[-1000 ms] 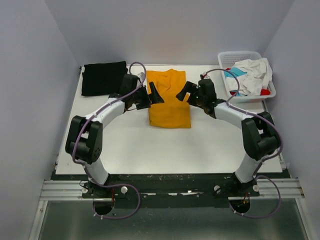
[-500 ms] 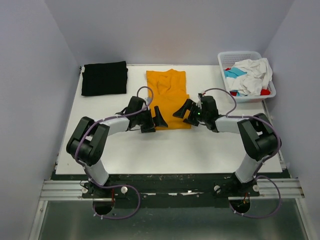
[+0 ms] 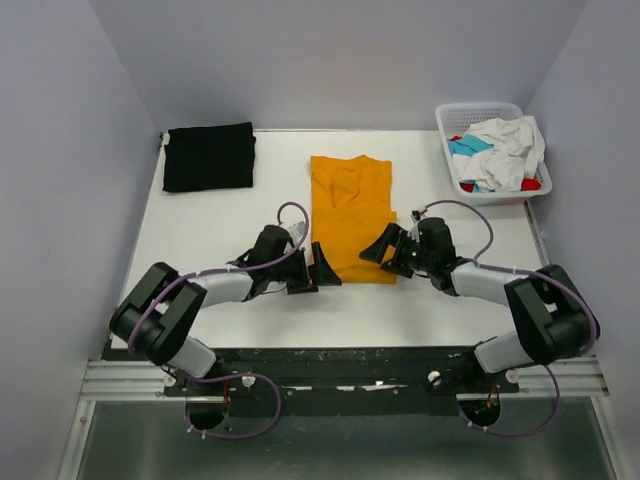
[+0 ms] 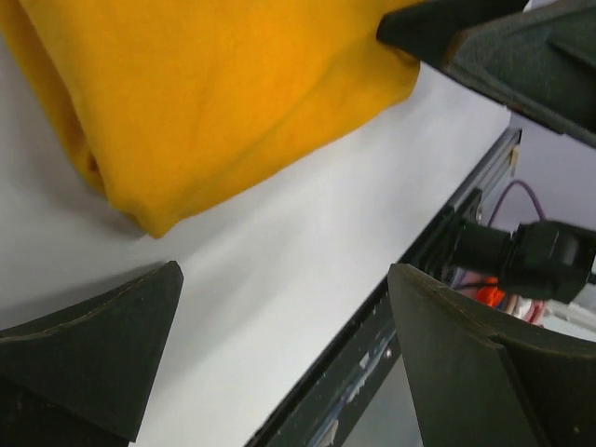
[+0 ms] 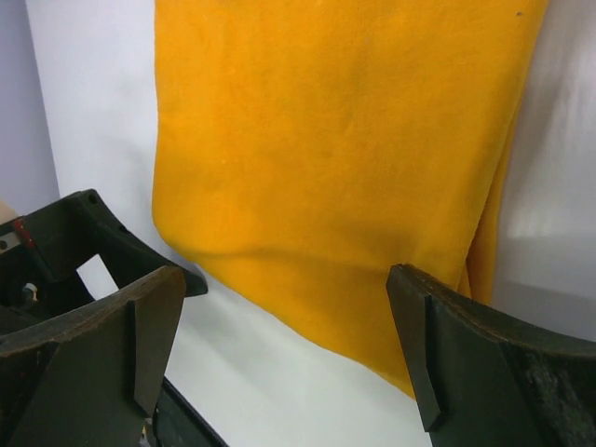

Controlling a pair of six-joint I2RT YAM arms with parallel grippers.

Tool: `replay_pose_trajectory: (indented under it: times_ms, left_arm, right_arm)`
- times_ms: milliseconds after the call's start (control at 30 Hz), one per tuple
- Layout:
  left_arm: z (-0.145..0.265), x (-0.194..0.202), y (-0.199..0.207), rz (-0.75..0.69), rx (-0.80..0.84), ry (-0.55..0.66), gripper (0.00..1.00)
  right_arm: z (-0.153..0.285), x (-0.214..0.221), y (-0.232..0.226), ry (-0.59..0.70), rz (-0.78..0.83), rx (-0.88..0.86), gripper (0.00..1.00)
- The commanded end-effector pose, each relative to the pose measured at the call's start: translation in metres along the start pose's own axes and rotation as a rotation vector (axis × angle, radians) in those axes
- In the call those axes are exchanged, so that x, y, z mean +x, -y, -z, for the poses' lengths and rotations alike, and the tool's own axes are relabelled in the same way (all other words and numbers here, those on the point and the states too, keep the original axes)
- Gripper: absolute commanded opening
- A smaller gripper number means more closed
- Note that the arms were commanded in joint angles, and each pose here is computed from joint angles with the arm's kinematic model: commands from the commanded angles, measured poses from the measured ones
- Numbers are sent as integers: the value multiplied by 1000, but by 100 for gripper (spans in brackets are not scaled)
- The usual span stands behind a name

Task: Fold and stack the t-shirts
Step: Grab one side of the 2/3 rectangular tshirt with both arms

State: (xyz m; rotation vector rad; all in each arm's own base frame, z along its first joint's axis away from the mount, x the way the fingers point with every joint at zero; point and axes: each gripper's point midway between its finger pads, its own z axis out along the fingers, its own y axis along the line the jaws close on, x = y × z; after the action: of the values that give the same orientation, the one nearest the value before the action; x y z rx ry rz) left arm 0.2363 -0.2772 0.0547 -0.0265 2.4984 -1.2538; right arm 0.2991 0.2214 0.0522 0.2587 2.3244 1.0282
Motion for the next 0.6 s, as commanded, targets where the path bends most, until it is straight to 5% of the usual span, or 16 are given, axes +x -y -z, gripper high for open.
replay_pose_trajectory:
  times_ms: [0,167,367,567]
  left_arm:
    - [21,70,-36,56,-167,-111,98]
    - [43,73,-12,-29,-175,-28,99]
    - [53,31,-20,-43,-322,121,98]
    - [26,-9,-23,-6,-324,110,60]
  right_arm:
    - [34,35,29,-82,15,123,100]
    - [68,28,5,-20,82,65,100]
    - [93,25,23,62,66,177,100]
    - [94,38,39,46,46,210,100]
